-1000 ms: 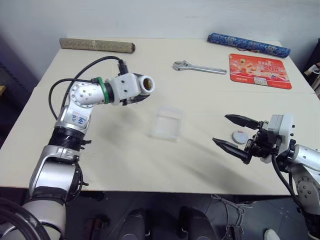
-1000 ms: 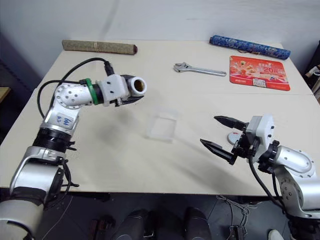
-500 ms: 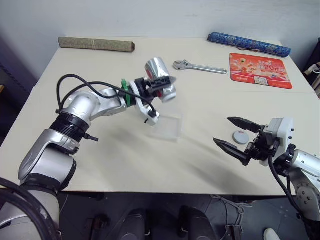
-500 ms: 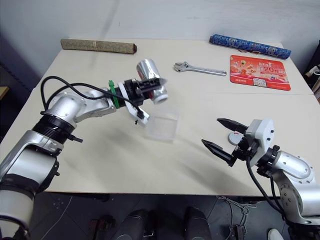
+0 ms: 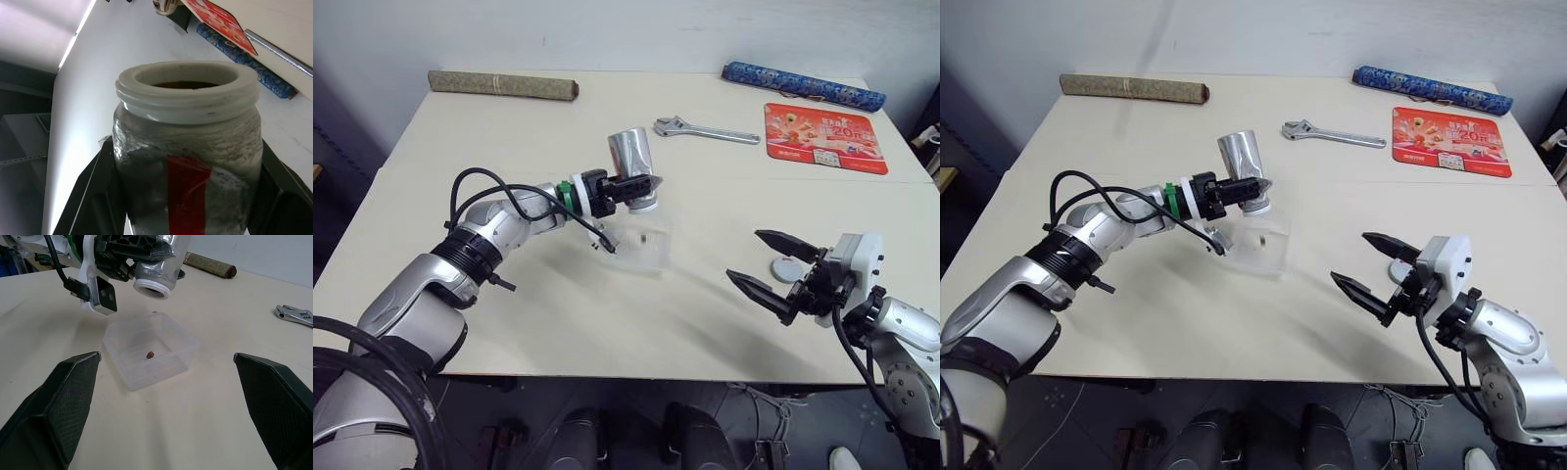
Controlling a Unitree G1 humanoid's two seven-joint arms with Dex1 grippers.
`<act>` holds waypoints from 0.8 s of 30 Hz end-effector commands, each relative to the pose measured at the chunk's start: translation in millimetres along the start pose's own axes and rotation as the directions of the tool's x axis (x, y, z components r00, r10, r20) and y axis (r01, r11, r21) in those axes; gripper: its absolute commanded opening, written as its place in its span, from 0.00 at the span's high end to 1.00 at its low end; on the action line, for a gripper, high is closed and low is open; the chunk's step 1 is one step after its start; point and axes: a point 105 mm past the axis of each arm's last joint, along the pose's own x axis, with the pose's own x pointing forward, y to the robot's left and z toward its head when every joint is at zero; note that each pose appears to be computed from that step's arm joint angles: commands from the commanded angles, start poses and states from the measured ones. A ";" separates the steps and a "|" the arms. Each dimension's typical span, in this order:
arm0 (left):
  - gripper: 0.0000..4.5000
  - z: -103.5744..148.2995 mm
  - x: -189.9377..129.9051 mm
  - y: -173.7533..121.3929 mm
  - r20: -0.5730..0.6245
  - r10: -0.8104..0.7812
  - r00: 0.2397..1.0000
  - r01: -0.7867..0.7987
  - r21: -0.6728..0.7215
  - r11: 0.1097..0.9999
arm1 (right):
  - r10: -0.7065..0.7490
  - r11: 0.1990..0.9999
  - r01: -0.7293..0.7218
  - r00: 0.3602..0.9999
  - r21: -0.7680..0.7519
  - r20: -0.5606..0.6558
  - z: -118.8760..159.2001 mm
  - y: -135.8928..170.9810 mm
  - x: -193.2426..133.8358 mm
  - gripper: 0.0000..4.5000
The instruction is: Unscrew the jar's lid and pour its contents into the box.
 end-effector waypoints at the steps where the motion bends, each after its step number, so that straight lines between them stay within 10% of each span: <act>1: 0.46 -9.7 -3.2 3.9 -0.044 0.003 0.999 -0.008 -0.101 0.995 | 0.010 1.000 -0.010 0.999 -0.019 0.037 9.1 4.0 0.4 0.01; 6: 0.46 -16.4 -13.8 6.4 -0.090 -0.020 0.996 -0.030 -0.524 0.851 | 0.002 1.000 -0.001 0.999 -0.006 0.037 6.9 2.1 -0.7 0.01; 11: 0.46 -38.9 -43.7 -11.3 -0.265 -0.199 0.943 -0.235 -0.958 0.163 | 0.005 1.000 -0.005 0.999 0.008 0.048 6.0 3.1 -0.1 0.01; 14: 0.46 -44.4 -75.6 -29.8 -0.261 -0.321 0.911 -0.355 -0.890 -0.285 | 0.075 0.997 -0.072 0.993 -0.033 0.088 8.4 12.4 0.9 0.01; 17: 0.46 -43.1 -116.7 -44.2 -0.311 -0.417 0.854 -0.506 -0.684 -0.525 | 0.151 0.986 -0.140 0.979 -0.086 0.134 10.8 21.7 1.9 0.01; 20: 0.46 -42.3 -162.8 -48.9 -0.421 -0.480 0.769 -0.638 -0.461 -0.617 | 0.217 0.972 -0.193 0.955 -0.130 0.203 15.7 29.4 4.2 0.01; 24: 0.46 -26.7 -229.4 -50.4 -0.508 -0.564 0.651 -0.757 -0.384 -0.528 | 0.255 0.961 -0.217 0.935 -0.172 0.245 18.0 32.3 6.1 0.01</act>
